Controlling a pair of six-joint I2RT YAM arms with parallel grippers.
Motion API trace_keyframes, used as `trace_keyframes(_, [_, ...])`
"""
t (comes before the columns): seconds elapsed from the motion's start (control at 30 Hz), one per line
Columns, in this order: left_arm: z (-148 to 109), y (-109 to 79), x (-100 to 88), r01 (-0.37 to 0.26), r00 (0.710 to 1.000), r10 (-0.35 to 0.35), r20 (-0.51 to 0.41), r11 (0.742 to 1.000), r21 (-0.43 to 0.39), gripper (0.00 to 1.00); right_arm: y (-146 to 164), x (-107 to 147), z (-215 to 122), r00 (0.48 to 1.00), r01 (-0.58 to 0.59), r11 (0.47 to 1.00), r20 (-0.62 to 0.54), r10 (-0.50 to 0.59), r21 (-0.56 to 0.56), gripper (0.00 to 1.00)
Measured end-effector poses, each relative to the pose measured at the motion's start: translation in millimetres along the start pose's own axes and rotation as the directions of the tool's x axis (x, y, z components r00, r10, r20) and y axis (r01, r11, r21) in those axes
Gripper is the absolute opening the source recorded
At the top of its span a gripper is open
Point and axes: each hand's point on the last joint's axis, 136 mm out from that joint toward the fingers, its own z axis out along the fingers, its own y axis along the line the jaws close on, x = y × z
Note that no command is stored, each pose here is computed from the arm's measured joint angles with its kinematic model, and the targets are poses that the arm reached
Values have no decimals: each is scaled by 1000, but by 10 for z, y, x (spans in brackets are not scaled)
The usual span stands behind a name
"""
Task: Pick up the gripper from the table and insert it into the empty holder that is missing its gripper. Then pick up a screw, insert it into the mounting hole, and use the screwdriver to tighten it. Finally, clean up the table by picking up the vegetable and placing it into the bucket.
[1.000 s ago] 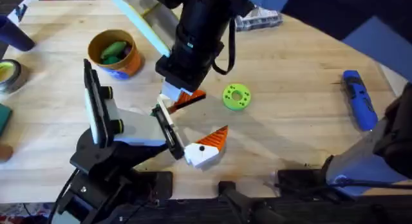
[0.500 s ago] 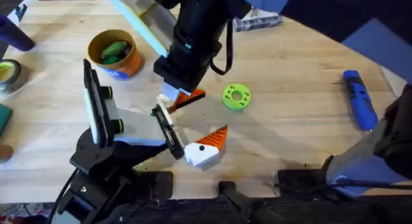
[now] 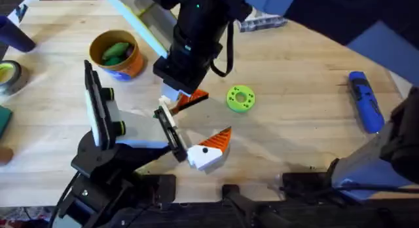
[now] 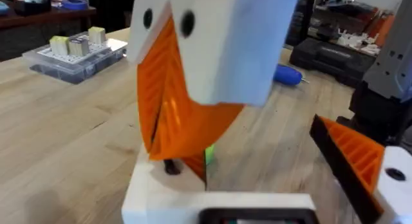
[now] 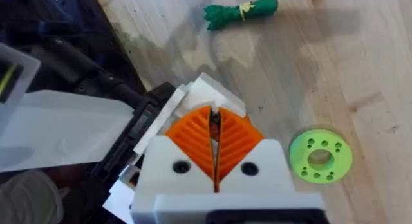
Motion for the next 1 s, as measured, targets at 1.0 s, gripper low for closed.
trace_keyframes(1.0, [0,-3,2,3,1000,-3,-1,1000,2,986,26,20,48,1000,20,999,-15,-19,42,6])
